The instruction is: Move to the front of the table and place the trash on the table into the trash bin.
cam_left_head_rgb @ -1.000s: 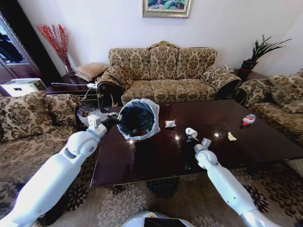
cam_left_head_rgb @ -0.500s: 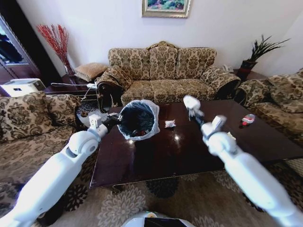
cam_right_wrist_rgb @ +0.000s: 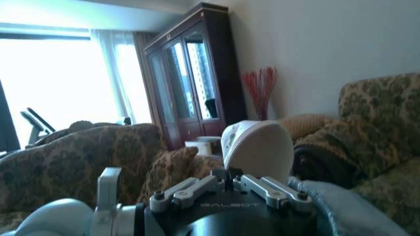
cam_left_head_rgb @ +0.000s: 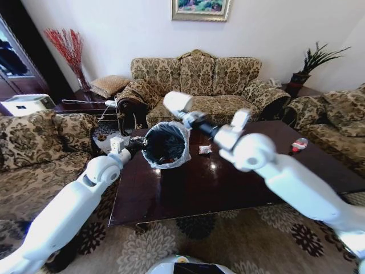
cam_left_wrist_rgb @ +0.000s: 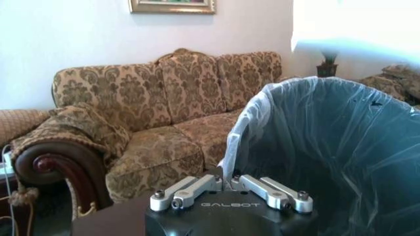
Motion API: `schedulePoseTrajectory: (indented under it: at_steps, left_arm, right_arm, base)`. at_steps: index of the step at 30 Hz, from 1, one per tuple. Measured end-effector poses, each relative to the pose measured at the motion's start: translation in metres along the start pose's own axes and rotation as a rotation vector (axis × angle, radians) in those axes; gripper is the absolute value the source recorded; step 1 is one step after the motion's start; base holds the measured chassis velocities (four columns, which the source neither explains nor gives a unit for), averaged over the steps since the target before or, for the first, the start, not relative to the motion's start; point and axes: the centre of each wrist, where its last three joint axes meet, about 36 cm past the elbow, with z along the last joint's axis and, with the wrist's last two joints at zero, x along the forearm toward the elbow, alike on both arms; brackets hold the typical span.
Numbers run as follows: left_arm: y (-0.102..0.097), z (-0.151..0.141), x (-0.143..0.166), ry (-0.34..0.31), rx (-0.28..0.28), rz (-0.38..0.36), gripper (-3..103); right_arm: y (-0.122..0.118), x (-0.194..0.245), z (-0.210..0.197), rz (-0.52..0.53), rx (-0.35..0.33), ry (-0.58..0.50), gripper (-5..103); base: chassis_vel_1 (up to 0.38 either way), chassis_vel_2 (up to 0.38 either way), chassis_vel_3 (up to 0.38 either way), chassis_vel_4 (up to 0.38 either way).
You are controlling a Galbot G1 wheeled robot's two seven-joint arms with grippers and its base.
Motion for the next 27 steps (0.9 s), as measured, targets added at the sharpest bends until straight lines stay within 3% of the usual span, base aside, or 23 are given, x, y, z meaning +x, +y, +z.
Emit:
schedulePoseTrajectory:
  at_steps: [4,8,14,15,18,19,21,22,23,24,26,27]
  left_arm:
    - [0.004,-0.001,0.001,-0.001,0.002,-0.006,2]
    - [0.006,-0.002,0.001,-0.003,0.004,-0.008,2]
    - [0.005,-0.001,-0.001,-0.007,0.010,-0.003,2]
    - [0.005,-0.001,-0.001,-0.007,0.010,-0.003,2]
    - [0.005,-0.002,-0.001,-0.008,0.010,-0.002,2]
    - [0.005,-0.002,-0.001,-0.008,0.010,-0.002,2]
    - [0.005,-0.001,-0.001,-0.008,0.010,-0.002,2]
    - [0.005,-0.001,-0.001,-0.008,0.010,-0.002,2]
    - [0.006,-0.001,-0.001,-0.008,0.009,-0.004,2]
    - [0.008,0.000,-0.002,-0.011,0.007,-0.014,2]
    - [0.009,0.001,-0.002,-0.012,0.007,-0.021,2]
    - [0.011,0.001,-0.003,-0.013,0.008,-0.035,2]
  right_arm:
    - [0.006,-0.003,0.017,-0.011,-0.011,0.050,0]
    - [0.008,-0.003,0.029,0.003,0.030,0.078,1]
    - [0.005,-0.006,0.033,0.026,0.059,0.075,27]
    - [0.005,-0.006,0.033,0.026,0.059,0.075,27]
    - [0.004,-0.009,0.030,0.036,0.067,0.050,44]
    - [0.004,-0.009,0.030,0.036,0.067,0.050,44]
    - [0.000,-0.008,0.015,0.075,0.089,-0.023,54]
    - [0.000,-0.008,0.015,0.075,0.089,-0.023,54]
    - [-0.004,-0.006,0.006,0.100,0.099,-0.054,54]
    - [-0.016,0.000,-0.012,0.159,0.117,-0.108,65]
    - [-0.024,0.004,-0.019,0.189,0.126,-0.130,65]
    - [-0.035,0.011,-0.029,0.234,0.141,-0.155,71]
  base:
    - [0.000,0.000,0.000,0.000]
    - [0.000,0.000,0.000,0.000]
    - [0.000,0.000,0.000,0.000]
    - [0.000,0.000,0.000,0.000]
    - [0.000,0.000,0.000,0.000]
    - [0.000,0.000,0.000,0.000]
    - [0.000,0.000,0.000,0.000]
    - [0.000,0.000,0.000,0.000]
    - [0.000,0.000,0.000,0.000]
    - [0.000,0.000,0.000,0.000]
    - [0.000,0.000,0.000,0.000]
    - [0.000,0.000,0.000,0.000]
